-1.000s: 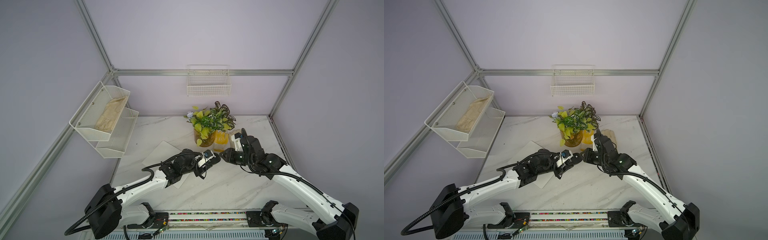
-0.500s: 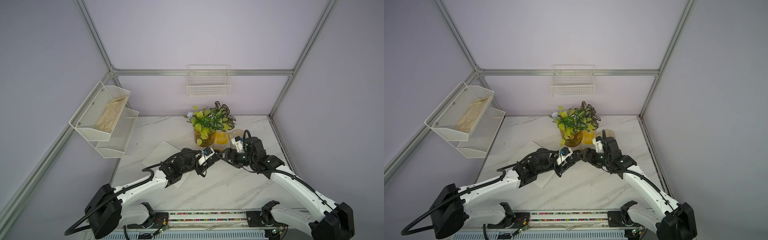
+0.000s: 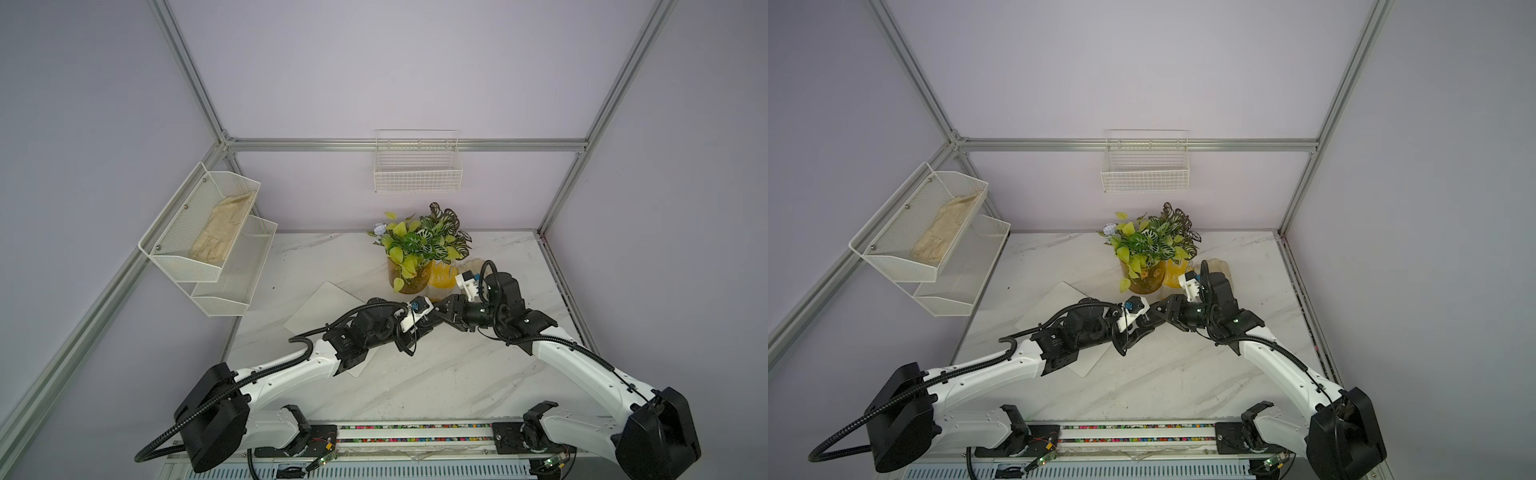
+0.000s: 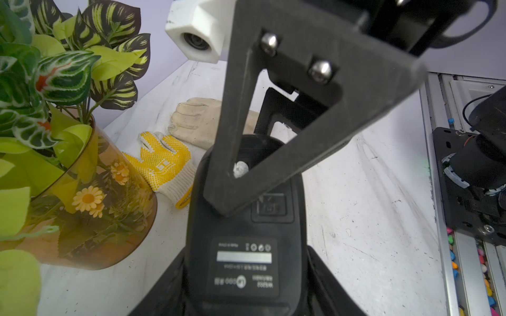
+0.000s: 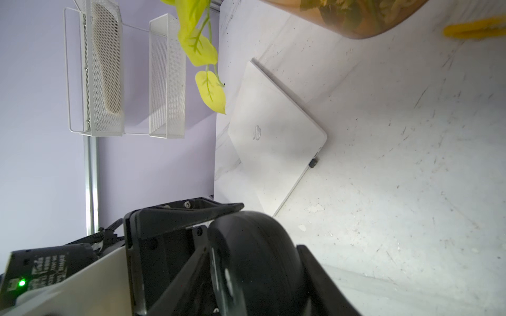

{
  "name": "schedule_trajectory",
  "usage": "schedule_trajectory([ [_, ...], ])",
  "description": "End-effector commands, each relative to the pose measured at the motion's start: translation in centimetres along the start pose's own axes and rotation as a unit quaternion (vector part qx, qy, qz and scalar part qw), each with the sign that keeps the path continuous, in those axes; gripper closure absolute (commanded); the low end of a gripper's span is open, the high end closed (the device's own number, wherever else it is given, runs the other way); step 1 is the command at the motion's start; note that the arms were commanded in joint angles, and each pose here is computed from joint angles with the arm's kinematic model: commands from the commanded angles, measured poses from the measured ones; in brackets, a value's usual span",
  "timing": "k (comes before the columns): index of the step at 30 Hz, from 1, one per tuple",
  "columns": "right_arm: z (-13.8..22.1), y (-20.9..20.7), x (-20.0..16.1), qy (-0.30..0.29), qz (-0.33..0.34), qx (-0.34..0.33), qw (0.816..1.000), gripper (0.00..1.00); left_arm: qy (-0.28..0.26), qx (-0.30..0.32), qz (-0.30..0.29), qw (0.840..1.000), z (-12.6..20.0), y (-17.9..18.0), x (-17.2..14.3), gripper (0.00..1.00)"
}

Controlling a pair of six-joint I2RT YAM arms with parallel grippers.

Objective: Insert the wireless mouse receiver into the laptop
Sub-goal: Place the mouse at the center of the board.

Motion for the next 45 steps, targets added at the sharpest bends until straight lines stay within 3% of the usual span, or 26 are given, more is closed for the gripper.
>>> schedule_trajectory([
  [1, -0.1, 0.9, 0.2, -0.005, 0.012, 0.028, 1.000, 0.52, -0.045, -0.003, -0.001, 0.999, -0.2, -0.1, 2.6, 0.69],
  [7, -0.4, 0.6, -0.1, -0.001, 0.015, 0.022, 1.000, 0.63, -0.050, -0.003, 0.004, 0.999, -0.2, -0.1, 2.8, 0.68],
  [11, -0.4, 0.3, 0.1, -0.002, 0.027, 0.004, 1.000, 0.71, -0.054, 0.001, 0.007, 0.999, 0.0, 0.0, 2.9, 0.59],
  [12, -0.4, 0.3, 0.2, -0.002, 0.032, -0.003, 0.999, 0.73, -0.055, 0.004, 0.008, 0.998, 0.0, 0.0, 2.9, 0.52],
  [14, -0.3, 0.2, 0.3, -0.001, 0.043, -0.017, 0.999, 0.74, -0.056, 0.016, 0.014, 0.998, 0.2, 0.3, 2.9, 0.27],
  [15, -0.2, 0.2, 0.6, -0.004, 0.052, -0.029, 0.998, 0.74, -0.058, 0.025, 0.019, 0.998, 0.3, 0.5, 2.9, 0.02],
  [19, 0.5, 0.4, 2.2, -0.018, 0.099, -0.096, 0.990, 0.75, -0.052, 0.054, 0.037, 0.996, 1.5, 0.9, 2.5, 0.00],
  [22, 0.8, 0.1, 3.0, -0.010, 0.169, -0.172, 0.970, 0.75, -0.037, 0.055, 0.052, 0.996, 3.6, 0.8, 2.2, 0.00],
  [25, -0.2, 0.4, 3.1, -0.012, 0.271, -0.262, 0.926, 0.75, -0.025, 0.029, 0.075, 0.996, 6.4, 0.7, 2.2, 0.00],
  [27, -1.8, 0.8, 2.7, -0.013, 0.345, -0.308, 0.887, 0.74, -0.026, 0.009, 0.095, 0.995, 8.5, 0.5, 2.3, 0.00],
  [31, -5.2, 1.7, 0.9, -0.008, 0.450, -0.344, 0.824, 0.73, -0.041, -0.030, 0.145, 0.988, 12.2, 0.5, 2.8, 0.00],
  [39, -9.6, 0.6, -6.1, 0.057, 0.623, -0.442, 0.643, 0.67, -0.056, -0.070, 0.263, 0.961, 16.5, 1.9, 2.5, 0.00],
  [45, -9.6, 0.2, -9.2, 0.058, 0.679, -0.436, 0.588, 0.66, -0.073, -0.084, 0.324, 0.939, 17.5, 3.6, 1.5, 0.00],
])
Point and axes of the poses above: each gripper's point midway between its finger pads, its own z axis back along the fingers, its own y axis along the line the jaws close on, x = y × z, the point moved 6 cm from there along z, back along the fingers, and after that the axes turned 7 degrees about z, right-handed, at the moved point
